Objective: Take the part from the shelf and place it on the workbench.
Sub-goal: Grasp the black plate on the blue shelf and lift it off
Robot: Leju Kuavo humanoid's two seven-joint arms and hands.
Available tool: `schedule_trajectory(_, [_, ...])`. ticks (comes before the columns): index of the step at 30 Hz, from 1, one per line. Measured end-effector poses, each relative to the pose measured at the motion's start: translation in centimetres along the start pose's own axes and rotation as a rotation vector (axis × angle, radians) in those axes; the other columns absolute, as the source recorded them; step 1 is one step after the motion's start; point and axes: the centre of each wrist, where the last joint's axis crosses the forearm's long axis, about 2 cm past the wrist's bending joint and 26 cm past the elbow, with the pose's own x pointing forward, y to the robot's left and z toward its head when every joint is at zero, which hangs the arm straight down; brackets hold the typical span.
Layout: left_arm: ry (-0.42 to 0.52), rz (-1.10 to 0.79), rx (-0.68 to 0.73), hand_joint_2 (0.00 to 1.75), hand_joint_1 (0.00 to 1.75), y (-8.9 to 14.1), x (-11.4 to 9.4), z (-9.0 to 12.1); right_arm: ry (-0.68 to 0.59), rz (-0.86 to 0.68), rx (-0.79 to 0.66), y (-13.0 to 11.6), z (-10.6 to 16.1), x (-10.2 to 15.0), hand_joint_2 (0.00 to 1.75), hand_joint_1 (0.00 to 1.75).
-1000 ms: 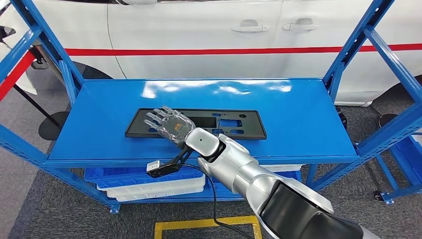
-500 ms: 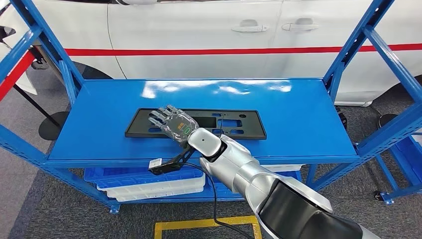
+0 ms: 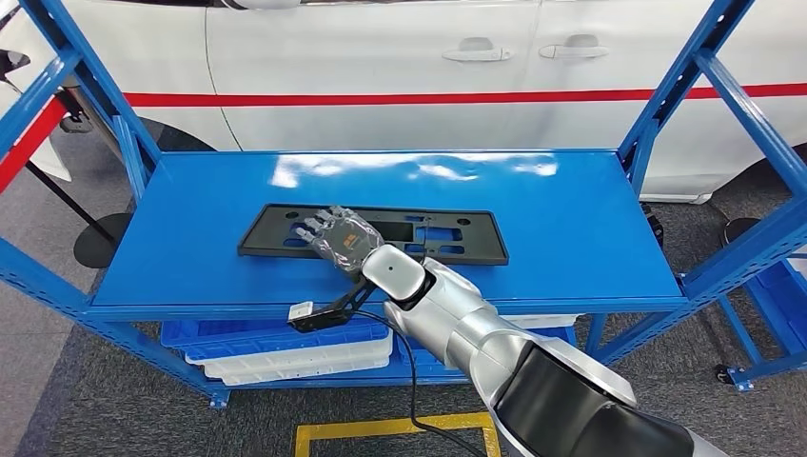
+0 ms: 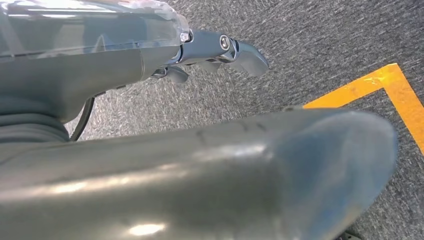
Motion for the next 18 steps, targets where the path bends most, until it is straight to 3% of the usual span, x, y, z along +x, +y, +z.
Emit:
schedule_trajectory(7, [-0.004, -0.017, -0.003, 0.0, 0.0, 0.04, 0.16, -0.03, 0.01, 0.008, -0.002, 0.14, 0.09, -0.07, 1.75, 1.75])
schedule_trajectory(11, [-0.002, -0.017, -0.002, 0.0, 0.0, 0.07, 0.21, -0.05, 0.01, 0.008, 0.001, 0.25, 0.16, -0.08, 1.75, 0.05])
schedule_trajectory(18, [0.0, -0.017, 0.003, 0.0, 0.0, 0.08, 0.22, -0.05, 0.009, 0.003, -0.006, 0.62, 0.35, 0.2, 1.75, 0.0])
